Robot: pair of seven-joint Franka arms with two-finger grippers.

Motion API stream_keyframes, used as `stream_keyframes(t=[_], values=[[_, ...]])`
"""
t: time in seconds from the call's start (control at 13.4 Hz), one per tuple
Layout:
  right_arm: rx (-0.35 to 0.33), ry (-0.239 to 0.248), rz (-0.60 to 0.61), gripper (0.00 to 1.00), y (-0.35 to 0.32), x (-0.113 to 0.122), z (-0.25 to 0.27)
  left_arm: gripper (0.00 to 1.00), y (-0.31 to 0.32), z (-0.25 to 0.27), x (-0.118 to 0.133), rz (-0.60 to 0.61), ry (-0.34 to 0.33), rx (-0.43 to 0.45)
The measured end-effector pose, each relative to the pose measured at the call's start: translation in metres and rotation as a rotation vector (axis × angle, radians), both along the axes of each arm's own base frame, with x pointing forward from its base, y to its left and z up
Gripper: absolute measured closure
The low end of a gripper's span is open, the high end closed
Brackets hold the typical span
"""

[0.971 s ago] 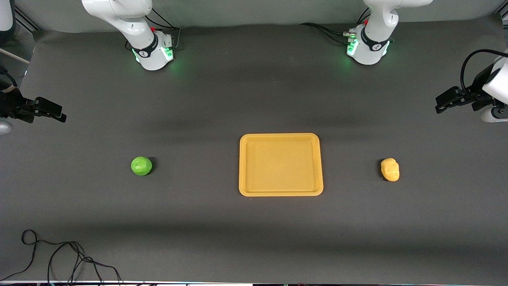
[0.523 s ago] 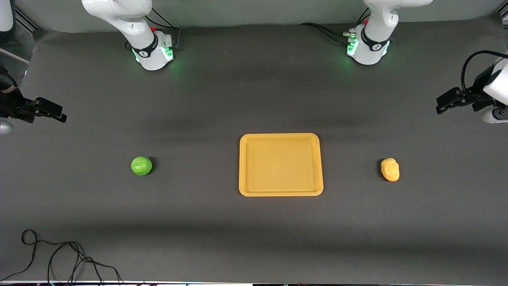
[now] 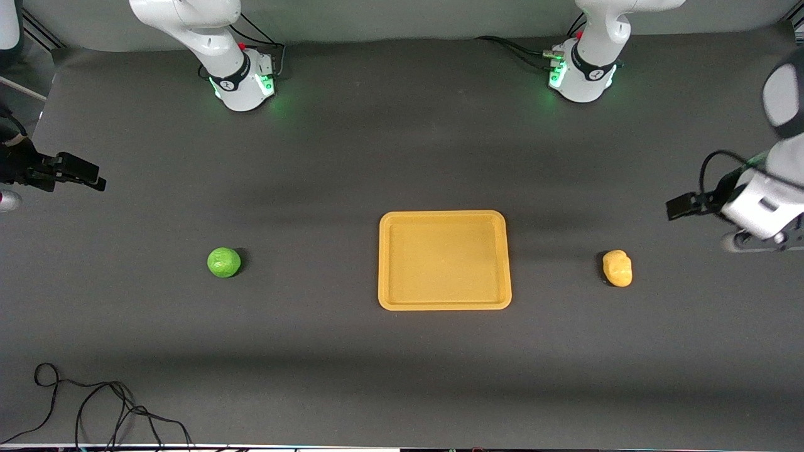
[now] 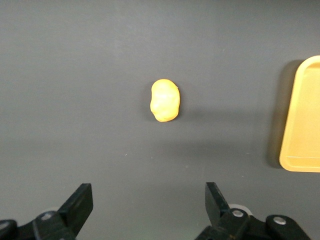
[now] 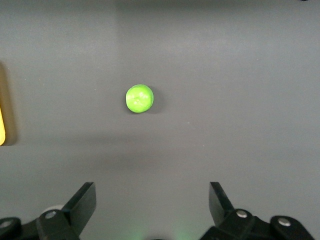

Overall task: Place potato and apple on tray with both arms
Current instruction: 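Reach the left gripper down over the yellow potato, then close the left gripper on the yellow potato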

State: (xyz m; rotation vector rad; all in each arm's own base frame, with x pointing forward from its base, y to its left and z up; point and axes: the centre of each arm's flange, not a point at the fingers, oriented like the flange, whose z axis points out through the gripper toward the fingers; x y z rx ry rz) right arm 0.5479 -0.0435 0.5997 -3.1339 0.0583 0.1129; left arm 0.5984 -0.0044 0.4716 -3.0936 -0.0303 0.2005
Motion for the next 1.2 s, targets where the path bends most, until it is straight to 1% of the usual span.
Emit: stream_keyframes(t=[0.07,0.22,0.37,0.52,0.75,1.12,1.2], values=[[0.0,0.0,-0.001,0.0,0.0,0.0,0.0,0.0,-0.004,-0.023,0.012,-0.012,-0.009,0.003],[0.0,0.0,-0.001,0.0,0.0,0.0,0.0,0.0,-0.008,-0.069,0.032,-0.027,-0.053,0.004],[-0.001,0.001,-0.001,0.0,-0.001,0.0,0.0,0.0,-0.009,-0.12,0.038,-0.035,-0.08,0.004],[-0.001,0.002,-0.001,0.0,-0.001,0.0,-0.001,0.0,-0.009,-0.169,0.035,-0.04,-0.104,0.003],[-0.001,0.002,0.0,0.0,0.0,0.0,0.0,0.0,-0.009,-0.224,0.027,-0.045,-0.102,0.001],[-0.001,0.003,0.0,0.0,0.0,0.0,-0.001,0.0,-0.008,-0.263,0.014,-0.047,-0.095,-0.001],[-0.001,0.004,0.001,0.0,0.0,0.0,-0.001,0.01,-0.008,-0.267,0.012,-0.047,-0.095,-0.001]])
